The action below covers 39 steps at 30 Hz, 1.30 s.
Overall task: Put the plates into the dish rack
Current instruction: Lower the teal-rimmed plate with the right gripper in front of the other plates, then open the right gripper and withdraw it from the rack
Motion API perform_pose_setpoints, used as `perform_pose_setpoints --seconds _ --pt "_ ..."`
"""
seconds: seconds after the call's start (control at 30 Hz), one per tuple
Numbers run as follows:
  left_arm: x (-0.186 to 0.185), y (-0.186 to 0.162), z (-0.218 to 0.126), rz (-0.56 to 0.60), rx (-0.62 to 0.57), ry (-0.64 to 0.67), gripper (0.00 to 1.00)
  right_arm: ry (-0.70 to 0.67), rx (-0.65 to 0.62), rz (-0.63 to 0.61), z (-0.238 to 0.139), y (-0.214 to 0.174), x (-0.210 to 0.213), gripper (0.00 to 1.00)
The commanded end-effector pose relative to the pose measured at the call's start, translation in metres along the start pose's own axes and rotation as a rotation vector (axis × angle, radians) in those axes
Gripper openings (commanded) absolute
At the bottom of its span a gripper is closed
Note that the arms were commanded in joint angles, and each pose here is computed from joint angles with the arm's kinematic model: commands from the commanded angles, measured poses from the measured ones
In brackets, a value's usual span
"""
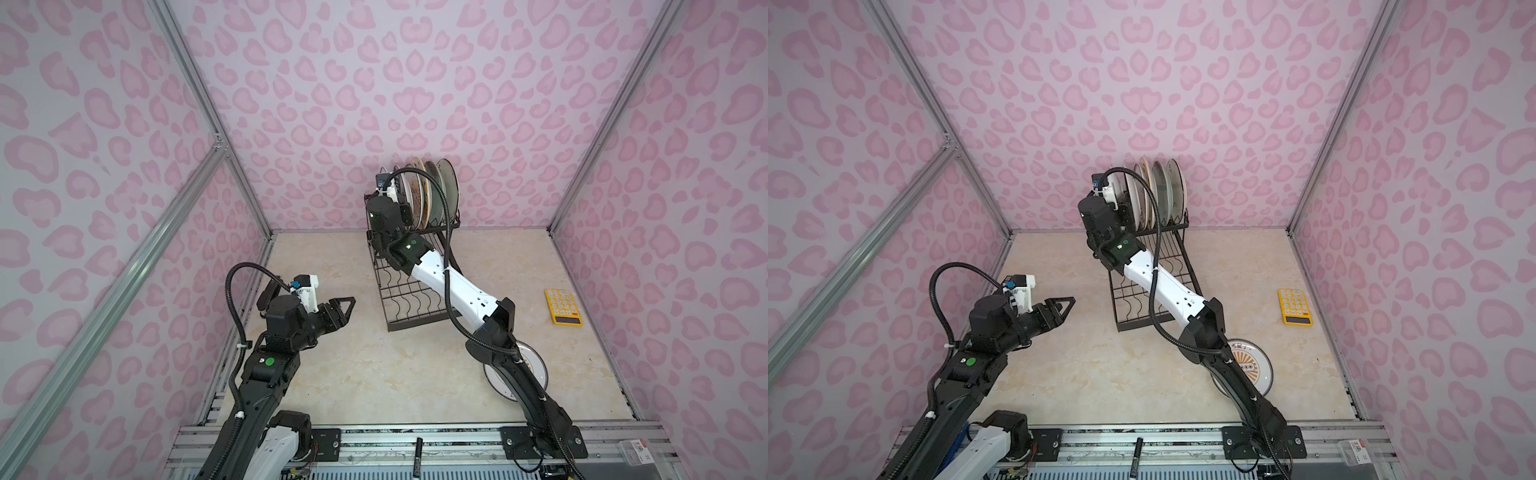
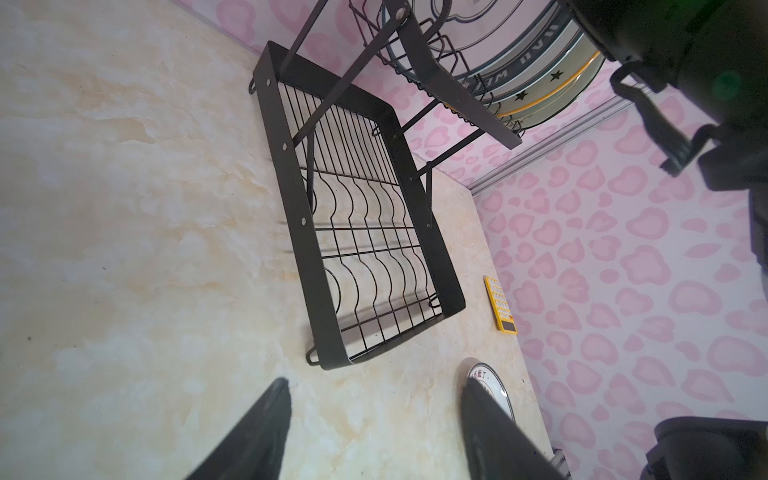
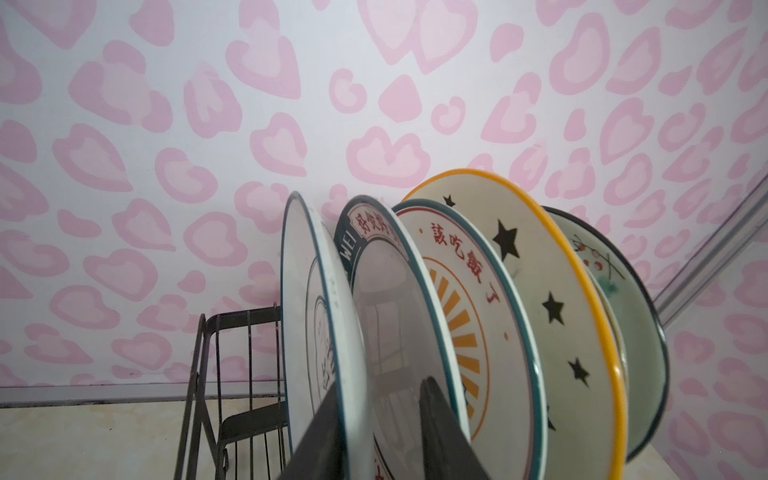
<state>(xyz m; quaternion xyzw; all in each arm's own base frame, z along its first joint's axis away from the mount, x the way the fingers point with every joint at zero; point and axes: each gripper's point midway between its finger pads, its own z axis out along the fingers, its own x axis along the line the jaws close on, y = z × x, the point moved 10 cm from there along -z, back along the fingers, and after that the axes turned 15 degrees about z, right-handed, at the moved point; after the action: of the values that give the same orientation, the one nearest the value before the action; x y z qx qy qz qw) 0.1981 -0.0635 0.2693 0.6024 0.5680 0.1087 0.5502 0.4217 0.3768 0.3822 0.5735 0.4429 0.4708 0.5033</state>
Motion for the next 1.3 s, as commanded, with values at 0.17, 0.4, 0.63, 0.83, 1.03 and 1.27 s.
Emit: perform_pose_setpoints --seconds 0.17,0.4,0.63,0.83,1.03,1.27 --pt "-0.003 0.006 -0.001 0.014 -0.022 -0.005 0.68 0.079 -0.008 0.04 -0.014 0.029 -0.005 0.37" --pt "-0.002 0.007 -0.001 0.013 -0.031 0.0 0.69 0.141 -0.022 0.074 -0.037 0.063 -0.022 0.42" --pt "0.001 0.006 0.008 0.02 -0.026 -0.014 0.69 0.221 0.035 0.023 -0.065 0.07 -0.067 0.42" --pt "0.005 0.004 0.024 0.013 -0.023 -0.054 0.69 0.257 0.138 0.046 -0.089 0.051 -0.146 0.44" --pt "0.004 -0.004 0.04 -0.001 -0.021 -0.061 0.69 0.176 0.283 0.084 -0.102 0.013 -0.224 0.45" --pt "-0.017 -0.029 0.077 -0.011 0.083 -0.124 0.69 0.034 0.427 0.228 -0.105 -0.043 -0.292 0.45"
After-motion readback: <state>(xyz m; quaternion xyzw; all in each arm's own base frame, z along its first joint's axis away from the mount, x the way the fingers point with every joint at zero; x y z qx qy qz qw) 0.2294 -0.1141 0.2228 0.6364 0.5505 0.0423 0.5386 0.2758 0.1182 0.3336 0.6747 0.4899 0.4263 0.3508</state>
